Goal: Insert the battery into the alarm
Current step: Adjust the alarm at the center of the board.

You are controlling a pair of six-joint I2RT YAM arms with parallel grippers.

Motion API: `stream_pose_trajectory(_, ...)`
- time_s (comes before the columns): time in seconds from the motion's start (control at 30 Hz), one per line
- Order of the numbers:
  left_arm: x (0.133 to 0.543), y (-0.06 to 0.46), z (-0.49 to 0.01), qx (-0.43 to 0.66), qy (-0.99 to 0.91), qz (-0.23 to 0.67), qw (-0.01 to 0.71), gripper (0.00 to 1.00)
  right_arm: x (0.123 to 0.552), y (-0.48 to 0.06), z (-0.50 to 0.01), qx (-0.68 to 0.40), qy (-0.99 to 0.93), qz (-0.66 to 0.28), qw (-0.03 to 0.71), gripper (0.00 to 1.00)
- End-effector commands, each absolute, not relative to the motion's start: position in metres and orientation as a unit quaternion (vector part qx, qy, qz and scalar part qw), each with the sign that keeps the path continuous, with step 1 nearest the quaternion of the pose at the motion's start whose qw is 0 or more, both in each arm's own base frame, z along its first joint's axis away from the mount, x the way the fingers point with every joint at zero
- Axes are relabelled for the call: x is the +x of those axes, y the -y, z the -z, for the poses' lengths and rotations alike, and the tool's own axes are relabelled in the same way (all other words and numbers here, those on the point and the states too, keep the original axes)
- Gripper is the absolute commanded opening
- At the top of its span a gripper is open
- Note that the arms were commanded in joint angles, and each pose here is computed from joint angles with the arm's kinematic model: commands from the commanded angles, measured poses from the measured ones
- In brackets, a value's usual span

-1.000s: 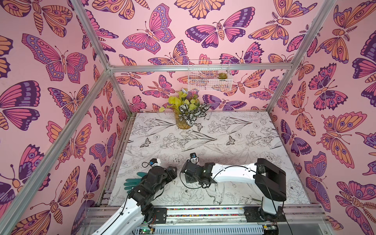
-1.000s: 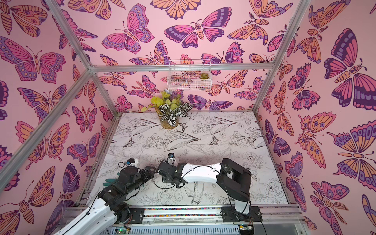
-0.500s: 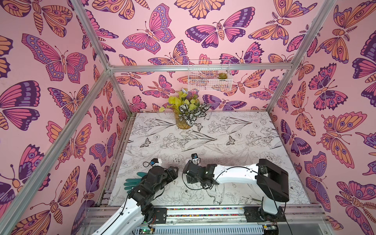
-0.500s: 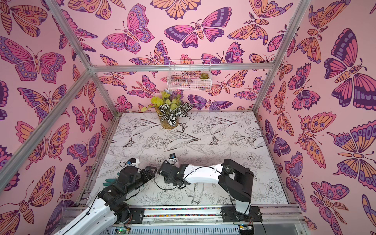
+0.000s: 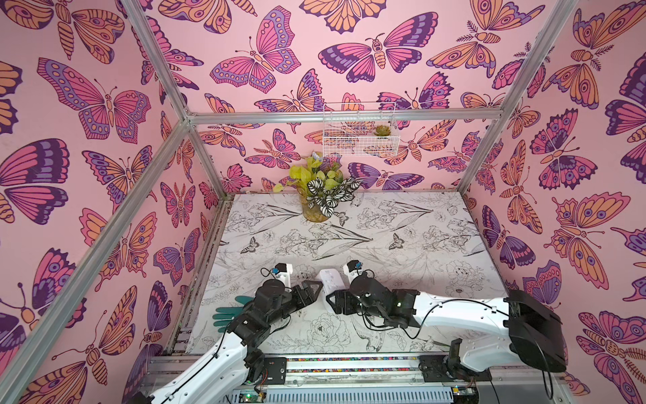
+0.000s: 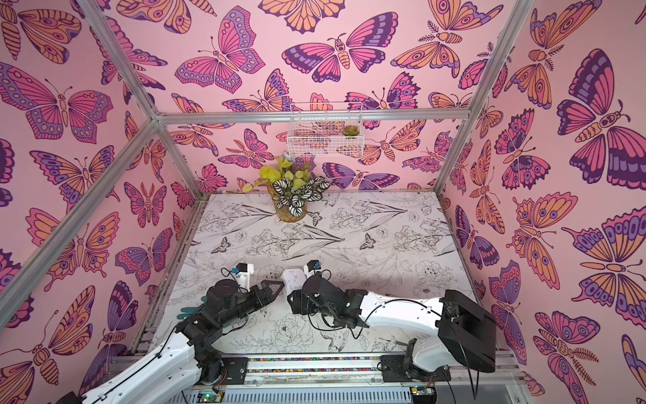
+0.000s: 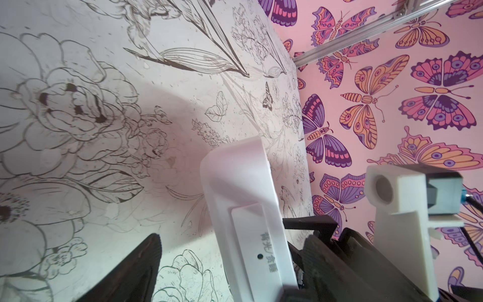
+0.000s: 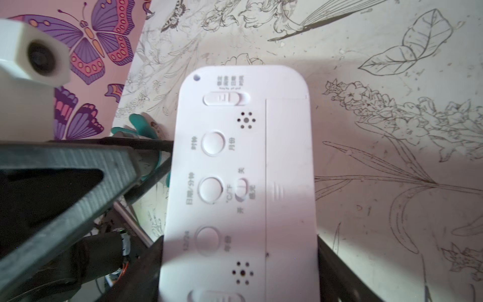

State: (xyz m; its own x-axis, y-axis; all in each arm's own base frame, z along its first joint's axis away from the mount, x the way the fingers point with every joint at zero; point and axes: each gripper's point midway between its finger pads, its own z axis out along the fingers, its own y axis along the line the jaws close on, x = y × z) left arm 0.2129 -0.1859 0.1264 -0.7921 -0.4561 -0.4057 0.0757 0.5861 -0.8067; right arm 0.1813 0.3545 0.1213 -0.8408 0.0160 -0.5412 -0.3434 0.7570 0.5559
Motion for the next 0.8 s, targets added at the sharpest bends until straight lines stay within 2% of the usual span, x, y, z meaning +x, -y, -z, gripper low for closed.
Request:
stream_pose_trajectory(0.0, 0.215, 0.199, -0.143, -0.088, -0.828, 0.459, 0.310, 0.87, 0.183, -0.368, -0.155, -0.090, -0.866, -0.399, 0.287, 0.55)
stream_pose_trajectory(0.1, 0.216, 0.202, -0.139, -0.098, -0.830, 0.457, 0.304, 0.82, 0.181, -0.370, -0.160, -0.094, -0.862, -0.408, 0.286, 0.54)
stream_pose_trajectory(0.23, 0.217, 0.210, -0.143, -0.094, -0.828, 0.465, 0.300, 0.72, 0.179, -0.371, -0.159, -0.099, -0.863, -0.409, 0.282, 0.54)
stream_pose_trajectory(0.5, 0.218, 0.215, -0.143, -0.089, -0.831, 0.463, 0.295, 0.38, 0.179, -0.368, -0.158, -0.100, -0.861, -0.407, 0.287, 0.55)
stream_pose_trajectory(0.57, 0.220, 0.215, -0.146, -0.087, -0.834, 0.456, 0.299, 0.31, 0.179, -0.364, -0.159, -0.101, -0.861, -0.403, 0.292, 0.66)
stream_pose_trajectory(0.67, 0.224, 0.208, -0.148, -0.083, -0.854, 0.413, 0.305, 0.24, 0.181, -0.350, -0.161, -0.103, -0.865, -0.383, 0.306, 0.92)
stream_pose_trajectory(0.77, 0.226, 0.198, -0.139, -0.062, -0.894, 0.329, 0.298, 0.21, 0.185, -0.324, -0.164, -0.095, -0.870, -0.349, 0.335, 0.96)
